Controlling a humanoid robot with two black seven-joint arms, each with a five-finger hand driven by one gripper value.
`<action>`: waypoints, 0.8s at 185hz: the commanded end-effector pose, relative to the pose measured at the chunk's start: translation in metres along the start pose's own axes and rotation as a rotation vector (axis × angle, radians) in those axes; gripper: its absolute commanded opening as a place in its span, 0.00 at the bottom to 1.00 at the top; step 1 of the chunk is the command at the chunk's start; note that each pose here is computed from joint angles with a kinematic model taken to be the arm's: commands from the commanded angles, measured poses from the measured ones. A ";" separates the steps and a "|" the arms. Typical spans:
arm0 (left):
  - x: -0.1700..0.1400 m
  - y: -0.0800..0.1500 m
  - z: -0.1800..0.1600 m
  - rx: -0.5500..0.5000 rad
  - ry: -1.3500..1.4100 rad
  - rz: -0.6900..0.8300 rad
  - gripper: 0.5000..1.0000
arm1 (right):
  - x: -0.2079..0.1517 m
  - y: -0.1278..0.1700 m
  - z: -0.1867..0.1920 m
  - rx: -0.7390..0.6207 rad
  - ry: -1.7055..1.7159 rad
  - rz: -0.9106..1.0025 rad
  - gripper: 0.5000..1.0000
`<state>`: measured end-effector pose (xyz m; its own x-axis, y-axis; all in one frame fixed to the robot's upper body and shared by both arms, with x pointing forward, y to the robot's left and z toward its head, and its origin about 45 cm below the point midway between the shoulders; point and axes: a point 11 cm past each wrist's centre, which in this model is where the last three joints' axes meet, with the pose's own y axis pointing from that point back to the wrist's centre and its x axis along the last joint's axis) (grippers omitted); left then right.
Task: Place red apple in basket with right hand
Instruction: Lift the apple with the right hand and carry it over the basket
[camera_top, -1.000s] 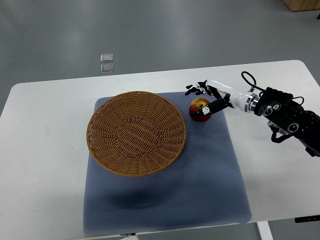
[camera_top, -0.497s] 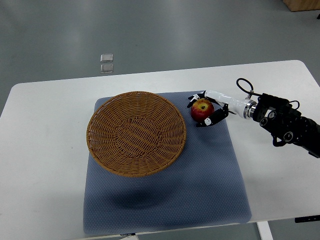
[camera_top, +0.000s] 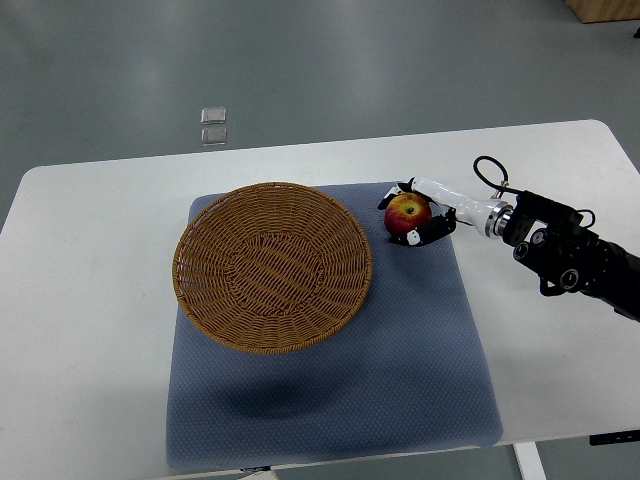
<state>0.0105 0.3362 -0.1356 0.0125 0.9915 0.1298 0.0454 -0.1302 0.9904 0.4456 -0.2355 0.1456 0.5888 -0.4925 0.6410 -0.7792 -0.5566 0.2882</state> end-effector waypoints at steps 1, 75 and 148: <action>0.000 0.000 0.000 0.000 -0.001 0.000 1.00 | 0.016 -0.007 -0.016 0.039 0.018 0.034 0.00; -0.001 0.000 0.000 0.000 0.000 -0.002 1.00 | 0.055 -0.038 -0.135 0.319 0.119 -0.003 0.00; -0.001 0.000 0.000 0.000 0.002 -0.002 1.00 | -0.050 -0.057 -0.185 0.457 0.304 -0.331 0.00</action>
<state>0.0107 0.3355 -0.1357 0.0111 0.9918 0.1271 0.0451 -0.1275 0.9908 0.4399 -0.0737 0.2538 0.6227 -0.1776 0.7620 -0.4320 -0.8901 0.1455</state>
